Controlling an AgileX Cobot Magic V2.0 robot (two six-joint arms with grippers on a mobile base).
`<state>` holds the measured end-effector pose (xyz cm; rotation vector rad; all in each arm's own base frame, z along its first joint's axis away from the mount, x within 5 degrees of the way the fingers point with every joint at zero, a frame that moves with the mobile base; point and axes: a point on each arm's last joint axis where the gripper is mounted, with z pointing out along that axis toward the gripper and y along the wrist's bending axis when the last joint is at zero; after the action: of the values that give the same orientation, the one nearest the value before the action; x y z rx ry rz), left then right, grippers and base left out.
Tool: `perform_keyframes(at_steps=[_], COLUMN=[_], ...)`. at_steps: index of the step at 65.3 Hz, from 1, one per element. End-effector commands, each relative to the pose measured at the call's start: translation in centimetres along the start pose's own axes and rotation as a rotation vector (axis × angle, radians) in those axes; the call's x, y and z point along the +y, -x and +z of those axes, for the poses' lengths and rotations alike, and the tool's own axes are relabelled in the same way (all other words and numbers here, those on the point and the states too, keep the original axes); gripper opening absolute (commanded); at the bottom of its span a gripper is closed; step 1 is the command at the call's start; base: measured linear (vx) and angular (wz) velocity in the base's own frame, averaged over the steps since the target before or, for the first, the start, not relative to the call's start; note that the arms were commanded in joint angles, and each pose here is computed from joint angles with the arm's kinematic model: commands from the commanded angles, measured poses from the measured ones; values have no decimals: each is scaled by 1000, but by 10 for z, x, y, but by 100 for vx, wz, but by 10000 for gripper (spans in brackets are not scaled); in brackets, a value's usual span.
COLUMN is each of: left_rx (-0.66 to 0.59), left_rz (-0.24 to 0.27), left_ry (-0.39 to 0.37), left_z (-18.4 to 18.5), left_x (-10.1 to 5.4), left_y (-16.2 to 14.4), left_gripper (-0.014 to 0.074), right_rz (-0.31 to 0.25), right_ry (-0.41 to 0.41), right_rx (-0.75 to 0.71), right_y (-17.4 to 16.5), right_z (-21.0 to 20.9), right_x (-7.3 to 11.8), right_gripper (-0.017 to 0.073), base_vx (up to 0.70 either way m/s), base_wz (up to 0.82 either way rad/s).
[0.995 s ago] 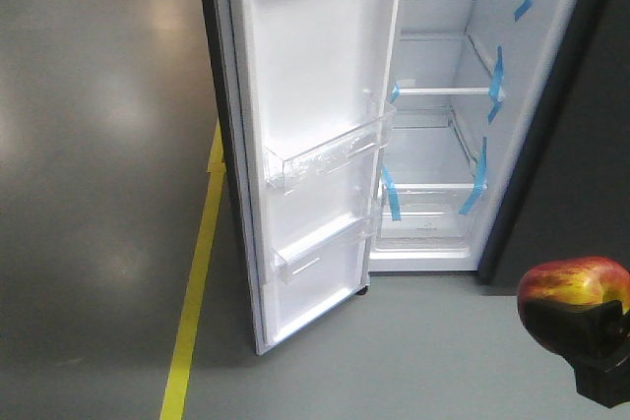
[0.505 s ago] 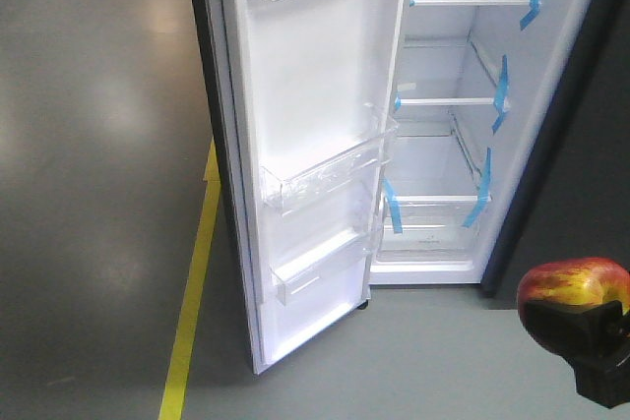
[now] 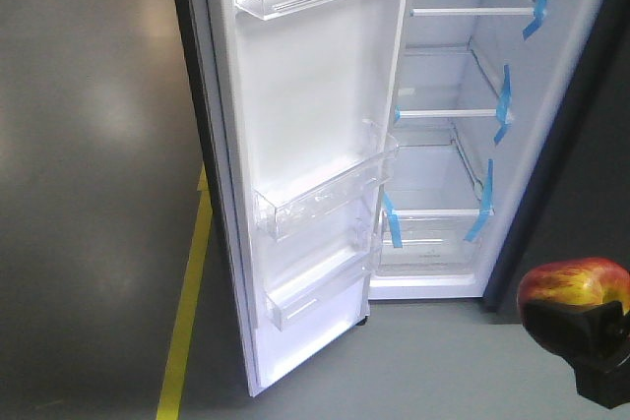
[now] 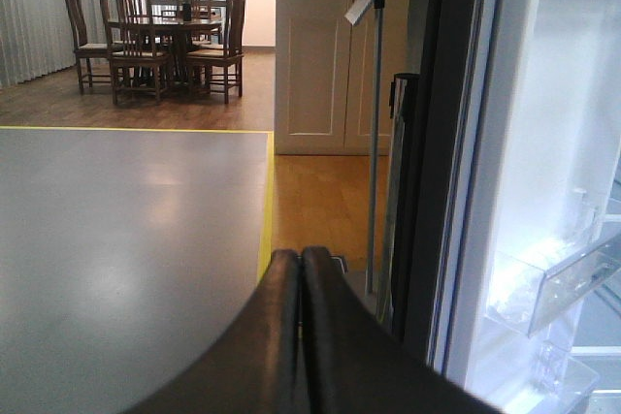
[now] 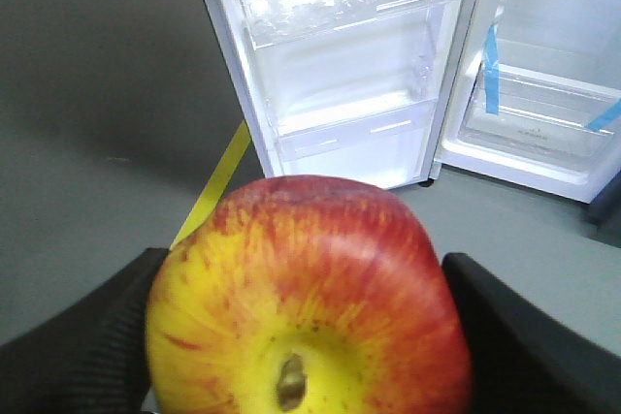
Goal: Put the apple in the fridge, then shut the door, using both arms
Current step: 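Drive up close to the refrigerator shelves, apple still held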
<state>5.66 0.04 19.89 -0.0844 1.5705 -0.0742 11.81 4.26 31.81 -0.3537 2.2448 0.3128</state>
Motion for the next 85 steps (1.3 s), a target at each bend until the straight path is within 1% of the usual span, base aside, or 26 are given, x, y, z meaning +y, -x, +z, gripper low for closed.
perform_keyframes(at_steps=[1, 85], left_rx=[-63, -63], left_rz=[-12, -12], left_ry=[-13, -13], left_z=[0, 0], left_x=[0, 0], left_y=[-2, -2], left_gripper=[-6, -6], right_rz=[0, 0], right_ry=[-5, -5], right_rx=[-89, -92], right_y=[12, 13], right_z=[-6, -6], right_x=[0, 0], right_gripper=[162, 162], base_vx=[10, 10], base_wz=[-2, -1])
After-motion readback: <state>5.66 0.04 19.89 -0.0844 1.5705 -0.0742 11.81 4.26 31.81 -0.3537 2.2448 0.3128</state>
